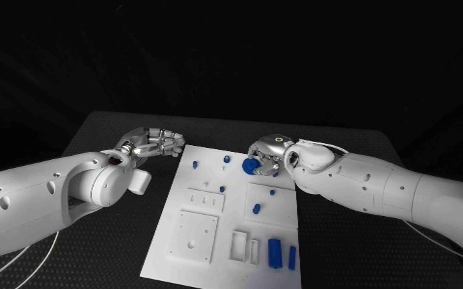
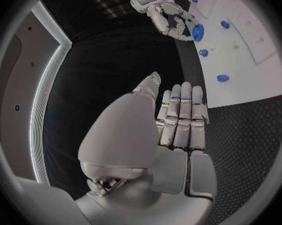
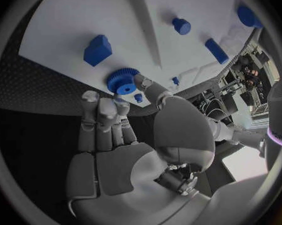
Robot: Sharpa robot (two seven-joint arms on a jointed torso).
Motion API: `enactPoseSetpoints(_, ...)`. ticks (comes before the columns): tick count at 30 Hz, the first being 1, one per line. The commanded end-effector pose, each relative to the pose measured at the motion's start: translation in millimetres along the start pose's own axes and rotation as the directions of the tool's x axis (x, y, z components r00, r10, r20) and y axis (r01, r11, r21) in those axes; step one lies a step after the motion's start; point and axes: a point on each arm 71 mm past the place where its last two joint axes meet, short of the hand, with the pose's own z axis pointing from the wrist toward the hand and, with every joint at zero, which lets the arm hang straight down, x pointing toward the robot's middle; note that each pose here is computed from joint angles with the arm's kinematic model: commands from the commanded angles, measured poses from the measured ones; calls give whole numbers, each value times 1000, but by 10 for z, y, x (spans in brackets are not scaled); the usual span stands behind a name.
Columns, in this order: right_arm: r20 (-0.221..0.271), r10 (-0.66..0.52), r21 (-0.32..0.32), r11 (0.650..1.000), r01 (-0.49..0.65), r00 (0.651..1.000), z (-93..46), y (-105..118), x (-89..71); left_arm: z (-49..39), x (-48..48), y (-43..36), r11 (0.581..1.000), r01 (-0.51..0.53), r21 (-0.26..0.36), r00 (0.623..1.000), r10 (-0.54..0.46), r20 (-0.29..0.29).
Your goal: Assemble the parts on the task board
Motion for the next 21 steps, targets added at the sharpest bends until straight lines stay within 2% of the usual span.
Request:
enactPoseSetpoints(1, -66, -9, -9, 1000, 8, 998, -10, 22, 106, 2, 31, -14, 1000, -2, 7, 1000, 2, -21)
enactPoseSetpoints(21, -65, -49, -20, 999, 47, 997, 21, 66, 122, 5, 32, -13, 1000, -4, 6, 1000, 4, -22)
